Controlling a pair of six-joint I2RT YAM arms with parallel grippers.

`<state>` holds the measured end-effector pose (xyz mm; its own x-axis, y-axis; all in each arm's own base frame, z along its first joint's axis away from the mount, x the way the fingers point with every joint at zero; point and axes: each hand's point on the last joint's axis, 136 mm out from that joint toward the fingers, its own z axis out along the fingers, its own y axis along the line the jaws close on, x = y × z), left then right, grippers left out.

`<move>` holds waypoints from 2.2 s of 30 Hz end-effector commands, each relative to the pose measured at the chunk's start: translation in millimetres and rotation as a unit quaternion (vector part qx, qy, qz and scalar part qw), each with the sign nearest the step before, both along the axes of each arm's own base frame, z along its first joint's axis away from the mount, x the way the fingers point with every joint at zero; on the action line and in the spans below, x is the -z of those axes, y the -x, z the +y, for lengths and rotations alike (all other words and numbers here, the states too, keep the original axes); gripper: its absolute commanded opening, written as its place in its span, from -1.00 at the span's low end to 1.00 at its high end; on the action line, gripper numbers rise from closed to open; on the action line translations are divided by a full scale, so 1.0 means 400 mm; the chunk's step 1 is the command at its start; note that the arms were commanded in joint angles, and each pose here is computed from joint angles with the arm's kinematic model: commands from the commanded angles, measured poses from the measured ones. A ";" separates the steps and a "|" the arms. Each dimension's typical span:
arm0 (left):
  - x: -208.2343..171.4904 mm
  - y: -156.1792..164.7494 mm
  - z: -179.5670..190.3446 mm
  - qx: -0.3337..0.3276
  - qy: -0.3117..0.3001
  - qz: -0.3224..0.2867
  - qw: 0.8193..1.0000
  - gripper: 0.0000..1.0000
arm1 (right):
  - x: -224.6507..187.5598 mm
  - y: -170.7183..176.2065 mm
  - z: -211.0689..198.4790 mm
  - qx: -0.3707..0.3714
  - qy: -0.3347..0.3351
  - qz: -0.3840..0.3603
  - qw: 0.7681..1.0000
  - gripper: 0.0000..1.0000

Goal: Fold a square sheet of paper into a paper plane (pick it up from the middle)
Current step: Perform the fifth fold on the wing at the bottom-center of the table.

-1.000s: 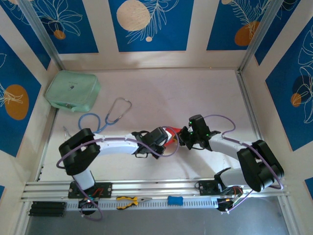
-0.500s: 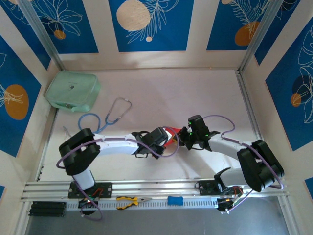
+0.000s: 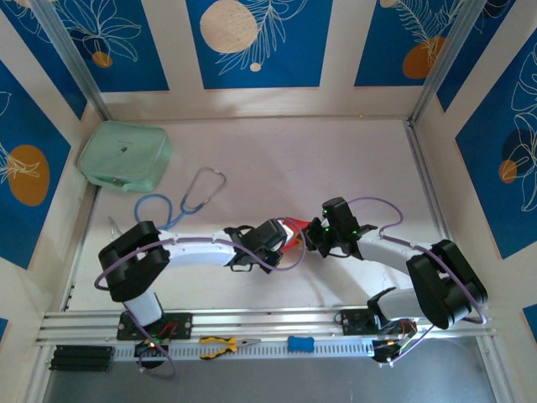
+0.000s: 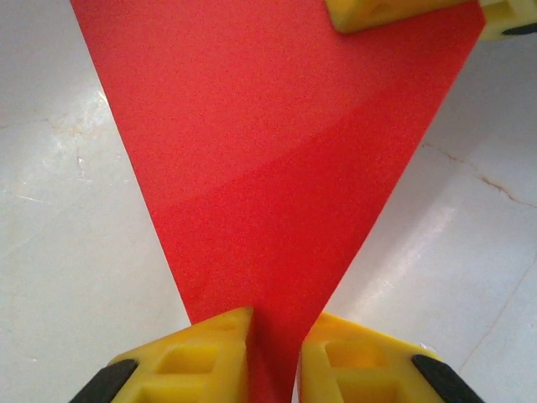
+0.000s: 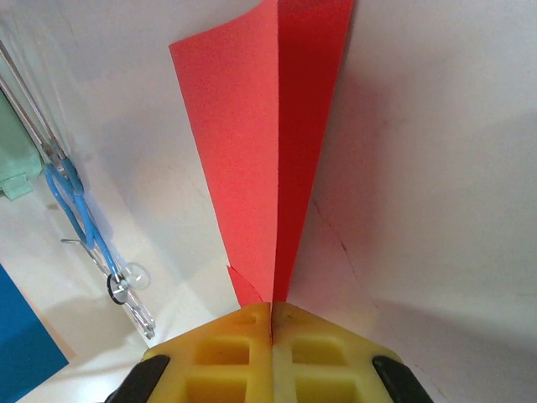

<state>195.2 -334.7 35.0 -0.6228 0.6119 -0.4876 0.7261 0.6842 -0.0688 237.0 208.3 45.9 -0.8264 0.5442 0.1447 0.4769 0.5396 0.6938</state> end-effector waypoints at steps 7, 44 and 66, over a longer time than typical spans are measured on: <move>-0.033 0.008 -0.009 0.008 0.024 -0.015 1.000 -0.58 | 0.008 0.009 0.000 0.002 0.002 0.009 1.000 -1.00; 0.027 0.022 -0.003 -0.002 0.005 0.025 1.000 -1.00 | 0.002 0.008 -0.007 -0.009 0.021 0.001 1.000 -0.76; 0.055 0.025 0.016 -0.062 0.119 0.139 0.981 -1.00 | -0.072 0.029 -0.055 -0.071 0.071 -0.142 0.985 -0.30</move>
